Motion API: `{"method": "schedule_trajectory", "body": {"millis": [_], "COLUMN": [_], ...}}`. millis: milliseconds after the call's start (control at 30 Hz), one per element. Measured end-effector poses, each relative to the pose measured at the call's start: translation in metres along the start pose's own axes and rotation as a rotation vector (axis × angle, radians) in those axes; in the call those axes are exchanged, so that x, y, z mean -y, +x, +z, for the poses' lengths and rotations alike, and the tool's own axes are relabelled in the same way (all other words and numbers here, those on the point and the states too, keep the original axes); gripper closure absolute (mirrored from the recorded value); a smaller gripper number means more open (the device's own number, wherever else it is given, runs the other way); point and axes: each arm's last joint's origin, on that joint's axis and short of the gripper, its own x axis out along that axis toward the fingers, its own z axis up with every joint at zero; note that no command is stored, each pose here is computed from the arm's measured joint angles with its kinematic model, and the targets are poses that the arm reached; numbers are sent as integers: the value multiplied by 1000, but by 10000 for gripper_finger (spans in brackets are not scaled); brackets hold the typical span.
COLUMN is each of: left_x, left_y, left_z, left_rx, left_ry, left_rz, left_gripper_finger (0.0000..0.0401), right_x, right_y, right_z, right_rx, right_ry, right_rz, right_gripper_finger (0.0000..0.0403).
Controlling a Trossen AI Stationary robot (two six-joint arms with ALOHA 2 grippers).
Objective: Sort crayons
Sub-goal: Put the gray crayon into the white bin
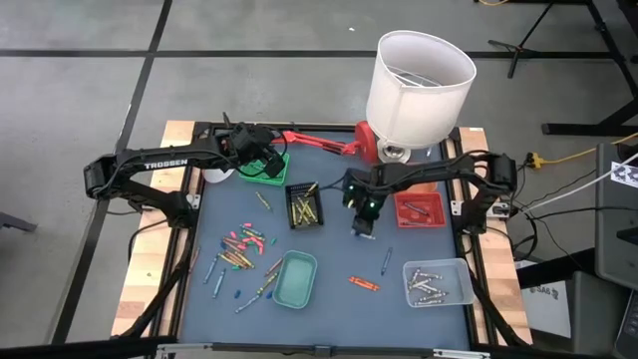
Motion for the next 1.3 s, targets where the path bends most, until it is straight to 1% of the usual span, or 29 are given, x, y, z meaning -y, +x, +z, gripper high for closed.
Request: {"method": "schedule_trajectory", "body": {"millis": [200, 367, 433, 600, 733, 833, 967, 1167, 1300], "left_x": [0, 0, 0, 0, 0, 1, 4, 11, 17], "left_y": [0, 0, 0, 0, 0, -1, -2, -5, -8], "left_z": [0, 0, 0, -1, -2, -3, -3, -4, -5], "left_rx": [0, 0, 0, -12, -23, -23, -21, -14, -10], "left_ry": [1, 1, 1, 7, 13, 15, 23, 45, 63], "left_rz": [-1, -1, -1, 1, 2, -6, -17, -41, -64], "left_gripper_finger": [328, 328, 328, 328, 328, 328, 328, 328, 328], "right_x": [-50, -97, -115, -150, -168, -176, -186, -200, -197], "right_y": [1, -4, -6, -9, -5, 2, 11, 23, 35], "right_z": [8, 6, 2, -11, -28, -46, -73, -106, -128], "right_rx": [-30, -78, -97, -140, -195, -265, -348, -373, -419], "right_ry": [-149, -276, -311, -373, -409, -428, -451, -461, -430], "right_rz": [111, 122, 103, 17, -51, -116, -237, -400, -476], "right_gripper_finger": [390, 391, 391, 390, 390, 389, 390, 389, 389]}}
